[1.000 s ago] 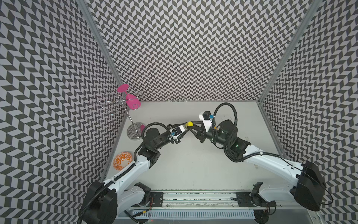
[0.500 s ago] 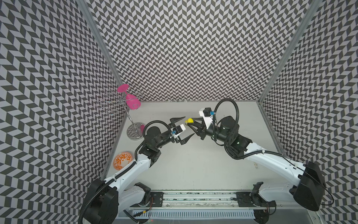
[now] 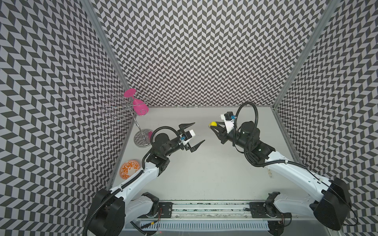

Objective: Close the paint jar lid
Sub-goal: Place the paint jar at the center of the board.

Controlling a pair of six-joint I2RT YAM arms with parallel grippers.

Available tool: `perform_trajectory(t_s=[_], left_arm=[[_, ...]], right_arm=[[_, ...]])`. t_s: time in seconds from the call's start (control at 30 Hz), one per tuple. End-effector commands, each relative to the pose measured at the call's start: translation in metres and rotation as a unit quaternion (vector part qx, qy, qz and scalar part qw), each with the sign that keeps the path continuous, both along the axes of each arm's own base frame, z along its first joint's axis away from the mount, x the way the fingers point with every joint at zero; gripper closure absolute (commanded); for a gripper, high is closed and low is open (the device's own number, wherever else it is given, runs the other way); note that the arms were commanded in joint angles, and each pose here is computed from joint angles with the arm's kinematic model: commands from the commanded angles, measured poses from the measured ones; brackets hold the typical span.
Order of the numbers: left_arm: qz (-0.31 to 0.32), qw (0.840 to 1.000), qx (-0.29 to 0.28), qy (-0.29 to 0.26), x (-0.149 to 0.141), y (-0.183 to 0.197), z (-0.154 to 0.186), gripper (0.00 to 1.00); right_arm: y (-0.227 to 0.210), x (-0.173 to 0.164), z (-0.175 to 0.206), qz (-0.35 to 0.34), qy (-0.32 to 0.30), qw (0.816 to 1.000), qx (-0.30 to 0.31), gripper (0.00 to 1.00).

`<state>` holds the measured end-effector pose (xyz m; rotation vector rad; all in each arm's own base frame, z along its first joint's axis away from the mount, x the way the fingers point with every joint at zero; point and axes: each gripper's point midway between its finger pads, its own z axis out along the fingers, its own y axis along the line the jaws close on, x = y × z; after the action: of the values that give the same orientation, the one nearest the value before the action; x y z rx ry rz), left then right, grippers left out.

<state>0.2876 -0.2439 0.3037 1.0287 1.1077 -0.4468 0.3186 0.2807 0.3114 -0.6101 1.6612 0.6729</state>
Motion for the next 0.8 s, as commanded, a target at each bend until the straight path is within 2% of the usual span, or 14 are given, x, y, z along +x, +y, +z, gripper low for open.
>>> perform_trajectory(t_s=[0.0,0.3,0.5,0.6,0.67,0.77], left_arm=[[0.008,1.000,-0.022,-0.017,0.001,0.004,0.023,0.00],[0.023,0.999,-0.020,0.018,0.015,0.003,0.019,0.00],[0.063,0.994,-0.019,0.083,0.043,0.006,0.010,0.00],[0.017,0.992,-0.024,0.123,0.042,-0.002,0.009,0.00],[-0.040,0.990,-0.026,0.137,0.031,-0.011,0.009,0.00],[-0.095,0.984,-0.024,0.149,0.019,-0.021,0.006,0.00]], right_arm=[[-0.018,0.000,0.003,-0.031,-0.015,0.999,0.000,0.81],[-0.036,0.002,-0.040,-0.067,0.025,0.997,-0.022,0.79],[-0.043,0.004,-0.063,-0.089,0.049,0.994,-0.032,0.79],[-0.056,0.013,-0.074,-0.128,0.068,0.988,-0.046,0.79],[-0.069,0.022,-0.082,-0.162,0.088,0.981,-0.057,0.79],[-0.078,0.026,-0.088,-0.174,0.101,0.978,-0.059,0.79]])
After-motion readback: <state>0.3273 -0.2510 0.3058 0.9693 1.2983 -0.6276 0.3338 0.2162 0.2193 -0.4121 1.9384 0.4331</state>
